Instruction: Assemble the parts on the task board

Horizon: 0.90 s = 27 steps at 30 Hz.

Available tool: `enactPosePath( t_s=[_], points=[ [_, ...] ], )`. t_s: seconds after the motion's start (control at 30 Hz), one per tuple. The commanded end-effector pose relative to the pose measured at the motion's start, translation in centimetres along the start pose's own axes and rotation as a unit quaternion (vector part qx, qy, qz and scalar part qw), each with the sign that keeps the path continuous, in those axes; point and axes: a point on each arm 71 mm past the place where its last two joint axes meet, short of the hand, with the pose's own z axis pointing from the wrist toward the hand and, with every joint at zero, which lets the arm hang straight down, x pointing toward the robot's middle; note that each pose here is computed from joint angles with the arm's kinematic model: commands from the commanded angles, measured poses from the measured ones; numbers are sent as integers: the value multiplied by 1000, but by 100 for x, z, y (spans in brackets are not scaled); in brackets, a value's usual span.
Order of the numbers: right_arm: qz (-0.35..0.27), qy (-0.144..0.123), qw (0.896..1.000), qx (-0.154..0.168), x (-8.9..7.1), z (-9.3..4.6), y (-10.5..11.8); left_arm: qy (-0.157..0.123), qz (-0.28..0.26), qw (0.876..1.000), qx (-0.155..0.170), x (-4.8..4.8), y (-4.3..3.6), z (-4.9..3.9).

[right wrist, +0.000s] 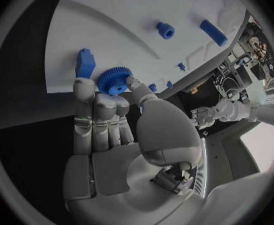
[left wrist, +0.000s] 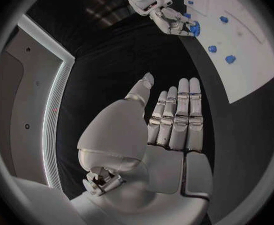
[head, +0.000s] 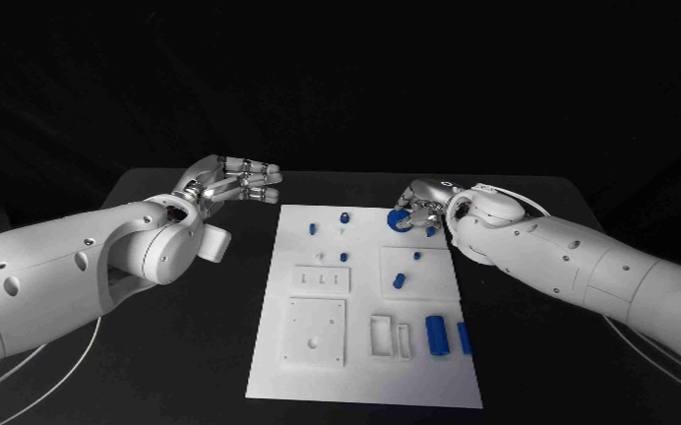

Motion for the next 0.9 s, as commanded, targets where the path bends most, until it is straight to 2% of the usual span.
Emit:
enactPosePath(
  t_s=[0.03, 0.9],
  points=[
    [-12, 28, 999, 11, 131, -28, -66, 10, 1, 1000, 2, 17, -18, 3],
    [1, 8, 1000, 8, 89, -50, -88, 9, 2, 1000, 1, 7, -13, 2]
  ],
)
